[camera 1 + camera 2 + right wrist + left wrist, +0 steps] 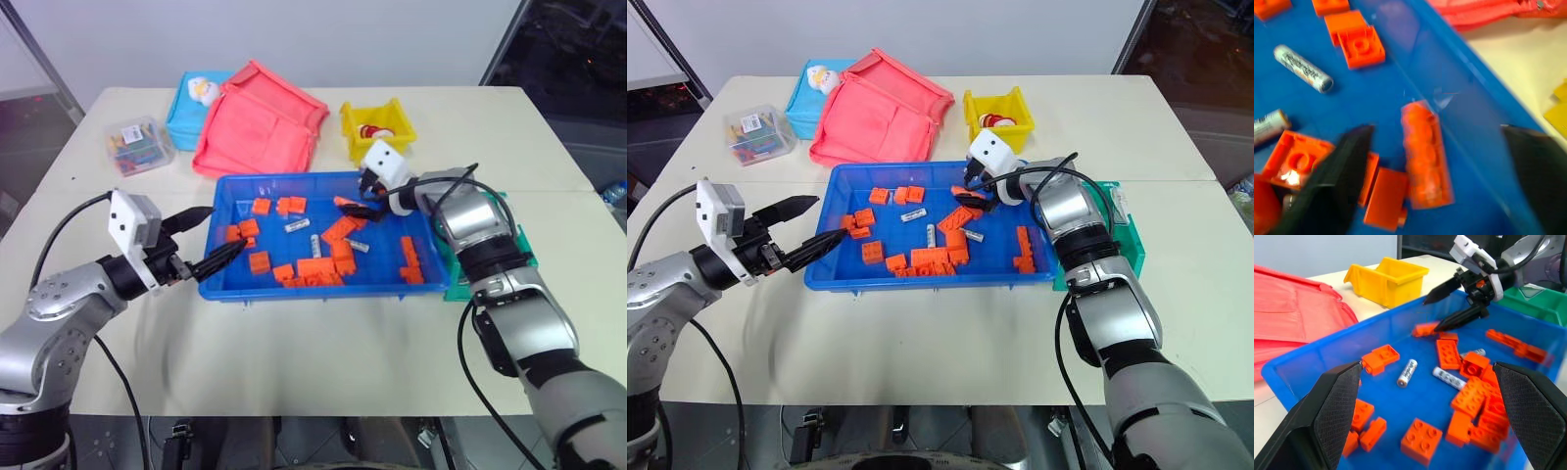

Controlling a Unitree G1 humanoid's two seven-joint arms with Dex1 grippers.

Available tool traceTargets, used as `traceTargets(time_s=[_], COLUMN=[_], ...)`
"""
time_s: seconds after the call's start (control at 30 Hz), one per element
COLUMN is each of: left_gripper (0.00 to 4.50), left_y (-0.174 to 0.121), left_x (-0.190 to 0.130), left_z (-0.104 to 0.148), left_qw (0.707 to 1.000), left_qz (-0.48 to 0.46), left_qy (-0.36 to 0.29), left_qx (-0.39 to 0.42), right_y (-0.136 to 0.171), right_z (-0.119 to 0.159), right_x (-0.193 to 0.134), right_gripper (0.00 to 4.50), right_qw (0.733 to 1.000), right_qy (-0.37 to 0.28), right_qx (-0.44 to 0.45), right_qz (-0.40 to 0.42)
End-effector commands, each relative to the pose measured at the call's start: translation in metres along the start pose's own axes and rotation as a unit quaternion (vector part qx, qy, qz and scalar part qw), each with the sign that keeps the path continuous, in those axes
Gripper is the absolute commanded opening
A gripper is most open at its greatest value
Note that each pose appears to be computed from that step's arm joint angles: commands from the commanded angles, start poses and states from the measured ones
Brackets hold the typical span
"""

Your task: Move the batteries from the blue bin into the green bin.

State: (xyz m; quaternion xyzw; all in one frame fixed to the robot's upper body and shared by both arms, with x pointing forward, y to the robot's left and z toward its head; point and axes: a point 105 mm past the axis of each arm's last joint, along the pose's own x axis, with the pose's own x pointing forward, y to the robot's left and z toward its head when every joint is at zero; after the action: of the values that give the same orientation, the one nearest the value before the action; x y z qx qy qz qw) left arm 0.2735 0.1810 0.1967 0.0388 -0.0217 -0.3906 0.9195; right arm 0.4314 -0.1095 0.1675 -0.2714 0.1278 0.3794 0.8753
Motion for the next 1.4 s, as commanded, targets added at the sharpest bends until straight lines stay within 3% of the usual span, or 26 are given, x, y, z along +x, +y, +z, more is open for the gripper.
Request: traceTargets(time_s=[0.03, 0.1, 0.3, 0.7, 1.4], left_gripper=[4.50, 4.50, 4.50, 4.50, 4.50], left_y=[0.002, 0.002, 0.000, -0.002, -0.008], left_x=[-0.002, -0.003, -0.001, -0.005, -0.005], left_z=[0.011, 0.011, 0.014, 0.023, 0.026], left_qw=[1.000, 1.000, 1.000, 0.999, 0.998], left_qz=[0.006, 0.006, 0.010, 0.032, 0.040], left_qy=[-0.014, -0.014, -0.020, -0.030, -0.036], left_qx=[0.019, 0.019, 0.021, 0.026, 0.024], right_y=[0.002, 0.017, 0.053, 0.106, 0.091], right_z=[0.051, 0.070, 0.085, 0.056, 0.026], right_x=[-0.004, -0.002, 0.012, 0.034, 0.067], right_gripper=[4.49, 4.49, 4.49, 4.49, 4.49], right_qw=[0.996, 0.991, 0.981, 0.970, 0.983], right_qy=[-0.085, -0.123, -0.152, -0.114, -0.024], right_qx=[-0.011, 0.008, 0.017, 0.005, -0.036], right_qz=[0.016, 0.055, 0.117, 0.214, 0.177])
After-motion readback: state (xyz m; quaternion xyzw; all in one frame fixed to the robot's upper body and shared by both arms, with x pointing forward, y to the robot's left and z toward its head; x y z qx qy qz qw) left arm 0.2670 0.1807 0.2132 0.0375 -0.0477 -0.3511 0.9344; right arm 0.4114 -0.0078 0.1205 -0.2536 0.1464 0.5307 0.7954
